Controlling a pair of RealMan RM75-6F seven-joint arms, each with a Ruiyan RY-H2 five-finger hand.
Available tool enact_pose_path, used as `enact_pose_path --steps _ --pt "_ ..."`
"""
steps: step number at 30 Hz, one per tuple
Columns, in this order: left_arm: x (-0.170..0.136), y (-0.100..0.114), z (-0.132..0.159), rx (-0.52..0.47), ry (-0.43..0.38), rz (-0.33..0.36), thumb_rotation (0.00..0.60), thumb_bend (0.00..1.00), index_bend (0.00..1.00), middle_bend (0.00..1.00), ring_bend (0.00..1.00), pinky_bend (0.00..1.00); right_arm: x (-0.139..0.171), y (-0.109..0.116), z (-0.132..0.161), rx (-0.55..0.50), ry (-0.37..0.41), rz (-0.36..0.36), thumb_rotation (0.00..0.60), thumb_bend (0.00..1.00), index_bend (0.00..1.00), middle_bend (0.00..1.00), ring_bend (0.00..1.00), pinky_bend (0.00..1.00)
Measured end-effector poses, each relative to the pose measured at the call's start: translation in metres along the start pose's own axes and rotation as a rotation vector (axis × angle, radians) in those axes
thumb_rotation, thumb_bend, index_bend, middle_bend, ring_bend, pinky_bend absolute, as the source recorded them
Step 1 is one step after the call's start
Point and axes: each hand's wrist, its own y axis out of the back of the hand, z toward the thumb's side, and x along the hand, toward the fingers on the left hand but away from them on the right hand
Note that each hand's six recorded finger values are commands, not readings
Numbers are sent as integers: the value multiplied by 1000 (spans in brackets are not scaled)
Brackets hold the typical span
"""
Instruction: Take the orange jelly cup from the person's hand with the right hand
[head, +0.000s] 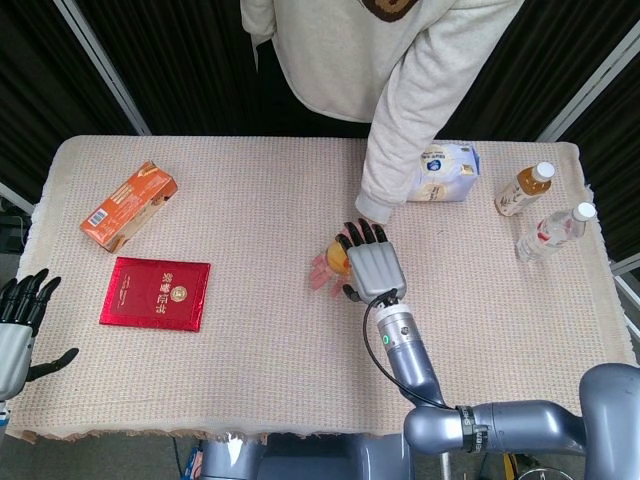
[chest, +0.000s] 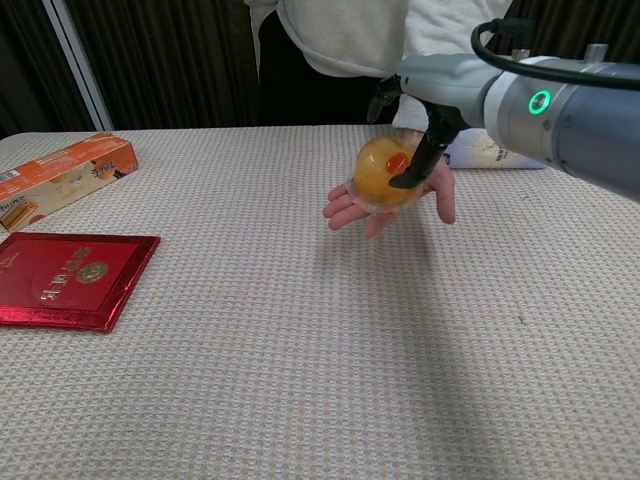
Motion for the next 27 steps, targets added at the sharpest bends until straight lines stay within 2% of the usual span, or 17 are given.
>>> enact_pose_path --steps 13,16,18,20,24,27 --pt "0 0 -1 -15 4 -6 600 82 0 0 0 0 -16 -19 9 20 -18 22 600 206 238 104 19 124" --pt "0 1 -1 -17 4 -5 600 81 0 0 0 0 -18 -25 5 20 -33 35 600 265 365 242 173 261" --pt "0 0 -1 -18 6 -8 600 83 0 0 0 0 -19 -28 4 19 -38 37 600 354 554 455 385 488" --pt "0 0 -1 -20 6 -8 600 83 0 0 0 0 -19 -27 4 22 -33 24 600 414 666 575 498 616" --pt "0 0 -1 -18 7 -9 600 83 0 0 0 0 -19 -21 9 20 7 -40 600 451 716 661 577 736" --pt "0 -1 -1 -16 7 -12 600 83 0 0 0 0 -16 -15 15 13 48 -87 600 458 719 670 586 753"
